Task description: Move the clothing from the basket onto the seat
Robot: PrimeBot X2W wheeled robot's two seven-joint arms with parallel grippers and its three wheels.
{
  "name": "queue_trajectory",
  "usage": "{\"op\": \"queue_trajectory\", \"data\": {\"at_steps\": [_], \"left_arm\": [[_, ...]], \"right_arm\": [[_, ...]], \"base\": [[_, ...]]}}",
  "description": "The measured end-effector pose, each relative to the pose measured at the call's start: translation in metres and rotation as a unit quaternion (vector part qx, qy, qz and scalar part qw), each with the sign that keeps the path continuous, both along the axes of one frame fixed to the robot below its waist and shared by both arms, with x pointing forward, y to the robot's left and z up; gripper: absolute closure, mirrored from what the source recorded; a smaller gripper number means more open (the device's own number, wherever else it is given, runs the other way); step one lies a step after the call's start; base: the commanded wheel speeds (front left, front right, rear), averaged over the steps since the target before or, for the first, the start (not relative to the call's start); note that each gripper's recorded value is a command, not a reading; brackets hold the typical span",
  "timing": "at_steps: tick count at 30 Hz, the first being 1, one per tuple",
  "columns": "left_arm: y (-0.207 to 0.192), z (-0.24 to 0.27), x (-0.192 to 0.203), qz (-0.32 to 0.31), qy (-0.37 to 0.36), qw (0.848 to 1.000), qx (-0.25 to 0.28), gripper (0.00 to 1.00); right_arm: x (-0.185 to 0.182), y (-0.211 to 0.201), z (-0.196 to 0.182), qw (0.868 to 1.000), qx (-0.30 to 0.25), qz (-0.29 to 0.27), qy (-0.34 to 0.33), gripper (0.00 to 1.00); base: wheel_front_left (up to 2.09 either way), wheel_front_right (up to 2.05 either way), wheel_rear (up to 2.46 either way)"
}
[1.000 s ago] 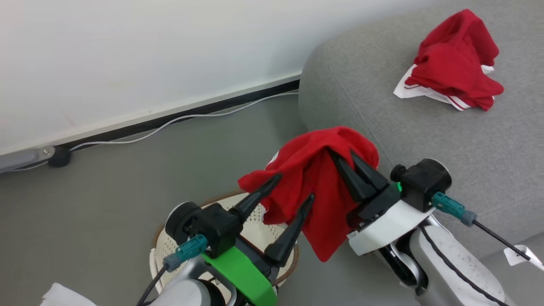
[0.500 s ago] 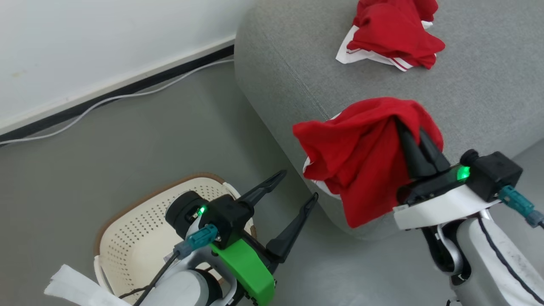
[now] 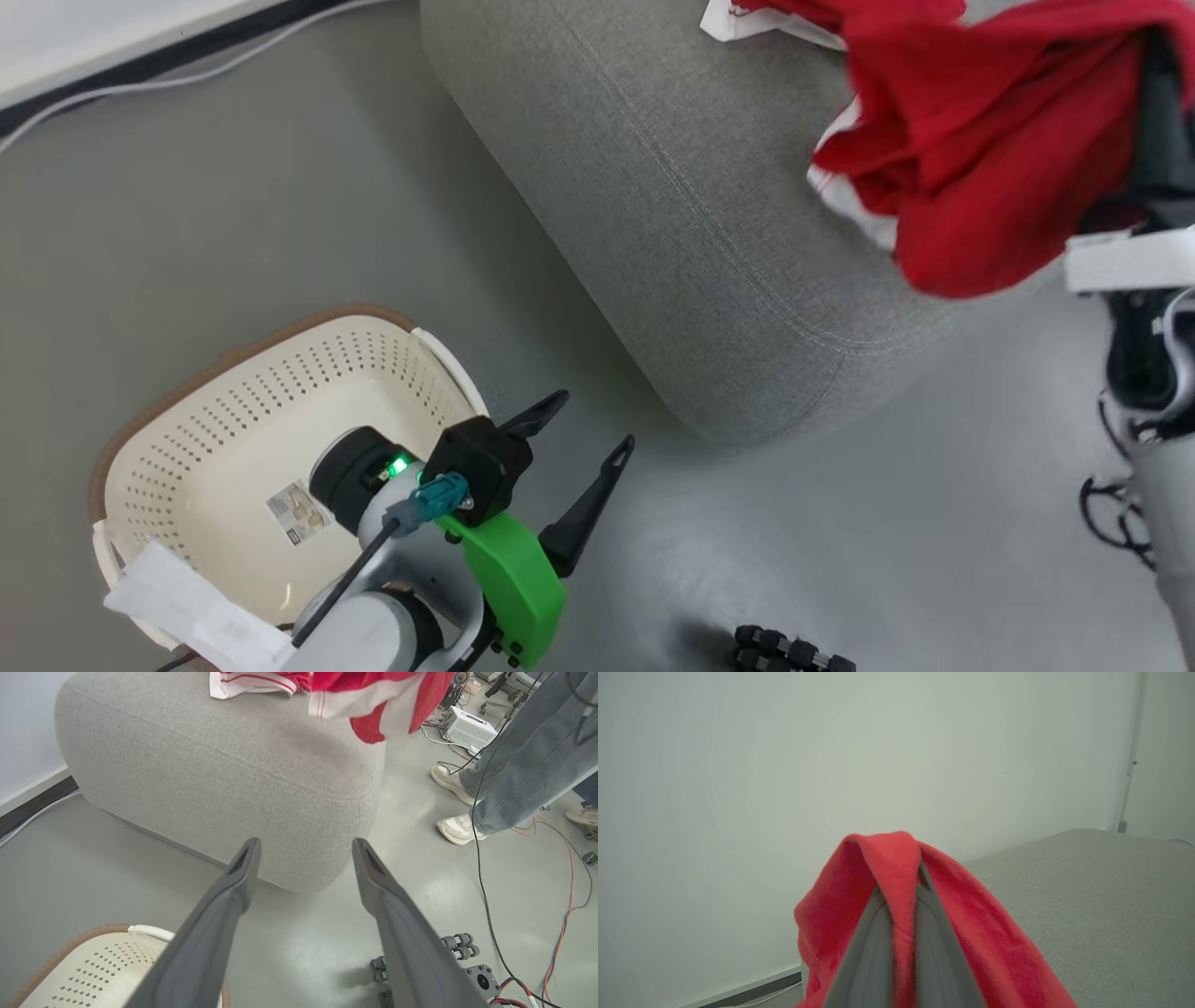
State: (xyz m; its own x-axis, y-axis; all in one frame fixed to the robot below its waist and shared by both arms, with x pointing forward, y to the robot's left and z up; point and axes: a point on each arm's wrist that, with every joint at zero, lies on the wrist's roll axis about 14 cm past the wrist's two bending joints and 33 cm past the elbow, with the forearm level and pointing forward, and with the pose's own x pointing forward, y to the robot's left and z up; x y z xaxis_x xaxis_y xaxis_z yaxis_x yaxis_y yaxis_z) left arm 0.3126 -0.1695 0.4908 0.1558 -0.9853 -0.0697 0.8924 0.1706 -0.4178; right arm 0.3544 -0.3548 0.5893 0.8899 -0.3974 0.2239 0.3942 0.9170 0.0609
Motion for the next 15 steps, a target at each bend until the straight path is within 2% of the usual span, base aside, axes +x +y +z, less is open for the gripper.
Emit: {"op": "queue_trajectory", "data": {"at_steps": [3,7,13,15], "left_arm": [[0.006,-0.022,0.006,0.002,0.008,1.000,0.029,0.00],[0.017,-0.043,0.016,0.015,0.031,0.998,0.052,0.00],[0.040,-0.072,0.029,0.031,0.055,0.994,0.084,0.00],[0.049,-0.081,0.036,0.047,0.067,0.993,0.088,0.00]], "right_arm": [[0.010,-0.034,0.015,0.999,-0.020,-0.036,-0.009,1.00],[0.034,-0.062,0.039,0.997,-0.020,-0.063,-0.046,1.00],[0.073,-0.095,0.053,0.986,0.061,-0.097,-0.124,1.00],[0.086,-0.103,0.049,0.983,0.076,-0.107,-0.132,1.00]], "base": [[0.00,0.00,0.00],[0.00,0.00,0.00],[0.00,0.00,0.00],[0.00,0.00,0.00]]}}
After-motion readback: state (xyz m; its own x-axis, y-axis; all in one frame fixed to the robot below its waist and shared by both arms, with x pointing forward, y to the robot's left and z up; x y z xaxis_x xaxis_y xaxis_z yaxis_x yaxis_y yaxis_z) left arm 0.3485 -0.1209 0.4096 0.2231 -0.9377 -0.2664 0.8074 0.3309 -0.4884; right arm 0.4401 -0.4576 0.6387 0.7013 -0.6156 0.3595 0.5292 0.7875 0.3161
